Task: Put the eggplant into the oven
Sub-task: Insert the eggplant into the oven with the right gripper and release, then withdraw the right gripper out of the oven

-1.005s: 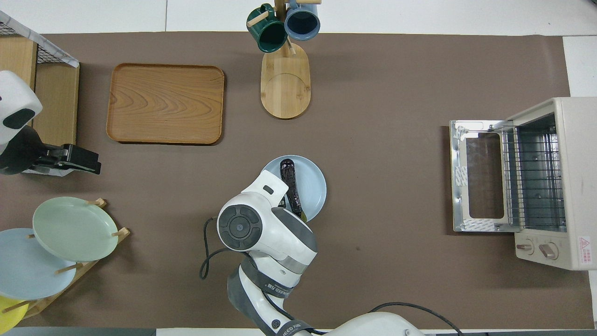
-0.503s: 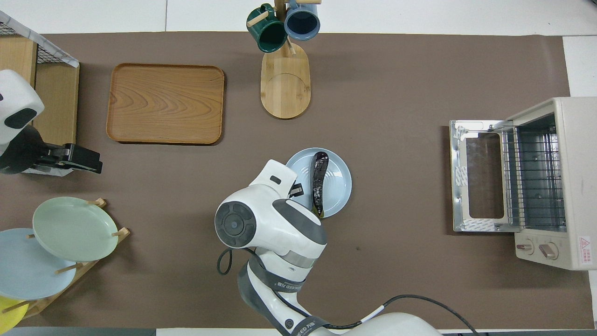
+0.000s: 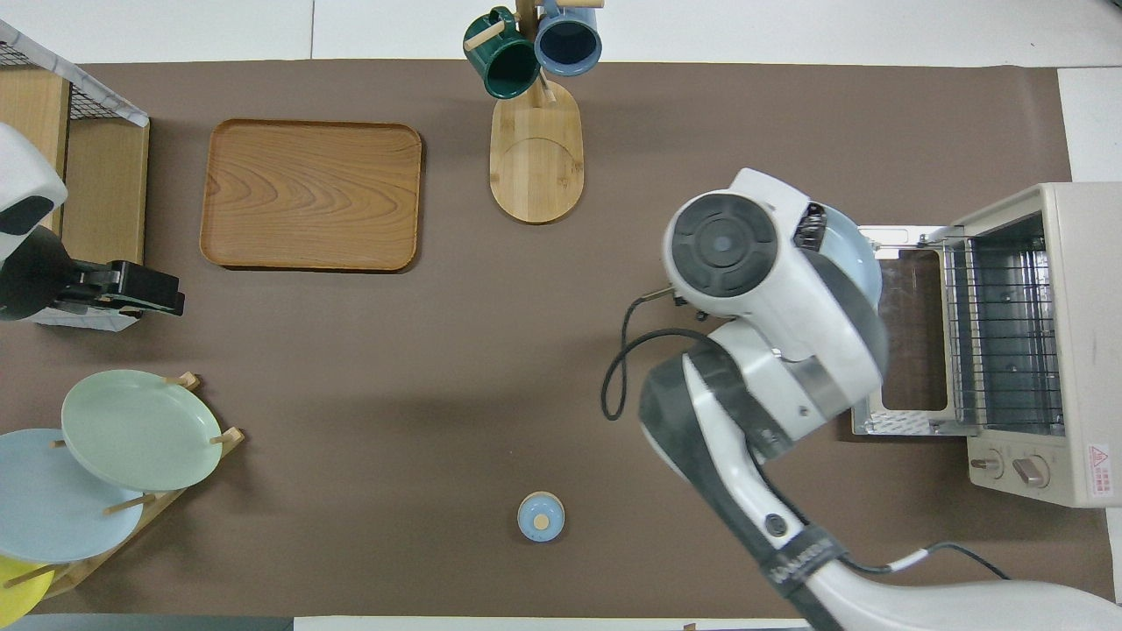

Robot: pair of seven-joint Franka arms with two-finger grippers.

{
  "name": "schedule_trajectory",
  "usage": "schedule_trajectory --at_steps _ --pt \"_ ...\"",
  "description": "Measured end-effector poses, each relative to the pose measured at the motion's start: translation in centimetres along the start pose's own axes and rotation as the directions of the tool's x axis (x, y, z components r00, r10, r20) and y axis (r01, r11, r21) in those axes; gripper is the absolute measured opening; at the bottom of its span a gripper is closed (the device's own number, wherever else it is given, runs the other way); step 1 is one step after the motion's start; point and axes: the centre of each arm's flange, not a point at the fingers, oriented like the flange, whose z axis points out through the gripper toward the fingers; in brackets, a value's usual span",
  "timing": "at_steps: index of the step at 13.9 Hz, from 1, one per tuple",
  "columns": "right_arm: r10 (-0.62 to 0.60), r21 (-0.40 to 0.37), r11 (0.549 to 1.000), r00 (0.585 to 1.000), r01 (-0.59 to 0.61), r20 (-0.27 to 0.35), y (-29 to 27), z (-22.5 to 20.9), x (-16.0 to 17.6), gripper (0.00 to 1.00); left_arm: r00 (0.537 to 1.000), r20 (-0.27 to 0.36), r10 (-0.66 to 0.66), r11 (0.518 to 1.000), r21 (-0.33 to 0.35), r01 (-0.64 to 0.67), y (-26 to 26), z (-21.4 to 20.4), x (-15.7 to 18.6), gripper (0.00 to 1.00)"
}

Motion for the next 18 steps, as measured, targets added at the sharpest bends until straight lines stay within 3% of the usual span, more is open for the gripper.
schedule_trajectory --at_steps 4,6,8,12,13,16,18 --pt "-0.029 0.031 0.999 0.992 0.025 0.122 14.3 5.5 -3.4 0.03 1.0 -0.002 0.0 1.0 0.0 0.0 0.0 0.0 0.0 1.0" --pt "-0.038 0.071 0.997 0.988 0.028 0.152 19.6 8.5 -5.0 0.03 1.0 -0.002 0.0 1.0 0.0 0.0 0.0 0.0 0.0 1.0" --pt "-0.028 0.088 0.996 0.988 0.015 0.152 21.7 10.4 -6.1 0.03 1.0 -0.002 0.0 1.0 0.0 0.0 0.0 0.0 0.0 1.0" --pt "-0.032 0.094 0.995 0.994 0.022 0.108 20.7 12.0 -7.2 0.03 1.0 -0.002 0.0 1.0 0.0 0.0 0.0 -0.1 0.0 1.0" --pt "-0.031 0.095 0.995 0.994 0.021 0.107 20.7 12.0 -7.5 0.08 1.0 -0.002 0.0 1.0 0.0 0.0 0.0 -0.1 0.0 1.0" --pt "-0.033 0.098 0.995 0.993 0.022 0.114 20.5 12.0 -7.6 0.39 1.0 -0.002 0.0 1.0 0.0 0.0 0.0 -0.1 0.0 1.0" --pt "-0.027 0.124 0.992 0.995 0.015 0.101 19.8 10.9 -7.0 0.39 1.0 -0.002 0.0 1.0 0.0 0.0 0.0 -0.1 0.0 1.0"
